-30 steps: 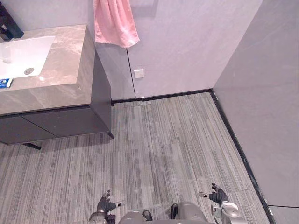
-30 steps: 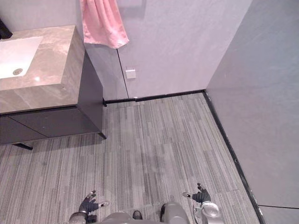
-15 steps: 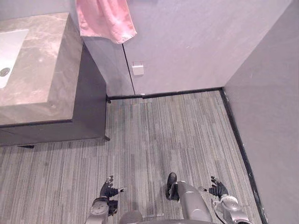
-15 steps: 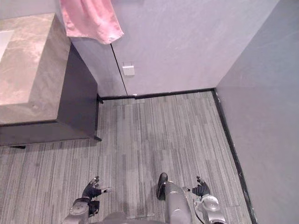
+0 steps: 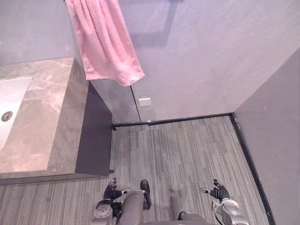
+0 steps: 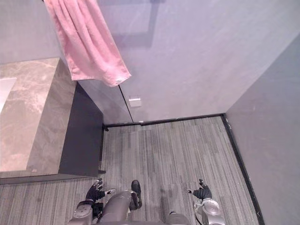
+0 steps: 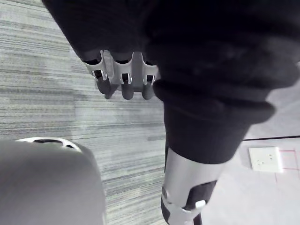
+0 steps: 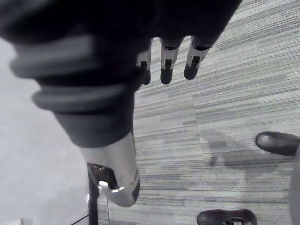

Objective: Organize washtable

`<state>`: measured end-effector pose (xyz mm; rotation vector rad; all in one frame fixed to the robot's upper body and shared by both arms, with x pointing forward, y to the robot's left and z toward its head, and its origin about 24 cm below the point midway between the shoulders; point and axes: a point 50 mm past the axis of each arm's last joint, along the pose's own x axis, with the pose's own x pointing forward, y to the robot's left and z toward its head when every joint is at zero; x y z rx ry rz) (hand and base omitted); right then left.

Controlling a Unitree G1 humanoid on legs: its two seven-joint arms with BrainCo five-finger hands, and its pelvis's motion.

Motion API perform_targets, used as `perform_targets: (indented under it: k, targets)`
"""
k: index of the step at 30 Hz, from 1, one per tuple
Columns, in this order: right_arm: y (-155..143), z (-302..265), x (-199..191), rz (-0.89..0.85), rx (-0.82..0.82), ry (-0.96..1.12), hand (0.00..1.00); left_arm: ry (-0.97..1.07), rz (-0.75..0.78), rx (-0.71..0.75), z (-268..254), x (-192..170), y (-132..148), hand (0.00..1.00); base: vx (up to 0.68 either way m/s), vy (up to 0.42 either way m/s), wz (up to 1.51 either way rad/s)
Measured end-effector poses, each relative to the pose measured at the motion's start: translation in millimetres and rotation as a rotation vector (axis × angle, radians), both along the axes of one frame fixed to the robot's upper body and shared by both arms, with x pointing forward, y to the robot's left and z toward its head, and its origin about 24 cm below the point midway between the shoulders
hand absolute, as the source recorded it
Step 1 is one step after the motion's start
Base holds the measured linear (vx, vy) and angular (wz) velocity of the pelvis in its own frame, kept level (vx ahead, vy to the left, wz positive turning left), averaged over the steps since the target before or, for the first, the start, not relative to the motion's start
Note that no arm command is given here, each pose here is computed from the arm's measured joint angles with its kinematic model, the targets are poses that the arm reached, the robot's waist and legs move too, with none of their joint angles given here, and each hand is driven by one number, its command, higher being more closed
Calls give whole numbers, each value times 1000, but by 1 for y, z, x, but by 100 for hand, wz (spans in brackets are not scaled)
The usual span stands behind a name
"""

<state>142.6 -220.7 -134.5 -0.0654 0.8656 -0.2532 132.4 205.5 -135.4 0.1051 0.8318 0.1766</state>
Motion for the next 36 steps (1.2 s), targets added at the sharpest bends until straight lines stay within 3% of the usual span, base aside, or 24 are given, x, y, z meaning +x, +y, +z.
perform_targets:
  k: [9, 12, 19, 22, 30, 36]
  targets:
    - [8, -4, -5, 44, 14, 22, 0, -15, -8, 7, 2, 6, -3, 0, 455, -61, 41]
    - [-2, -3, -6, 19, -2, 27, 0, -12, -8, -28, -1, 7, -16, 0, 438, -156, 38]
    - [7, 1, -7, -20, 35, -27, 0, -92, -17, -69, 9, 25, -32, 0, 308, -119, 23]
    - [3, 5, 1, -49, 31, -54, 0, -89, -16, -60, 9, 24, -29, 0, 180, 104, -27]
    - [3, -4, -19, -70, 34, 11, 0, -30, -7, -5, 4, 4, -9, 0, 118, 123, -16]
    - [6, -10, -28, -63, 42, 58, 0, -54, -6, 0, 7, 5, -9, 0, 25, 7, 0]
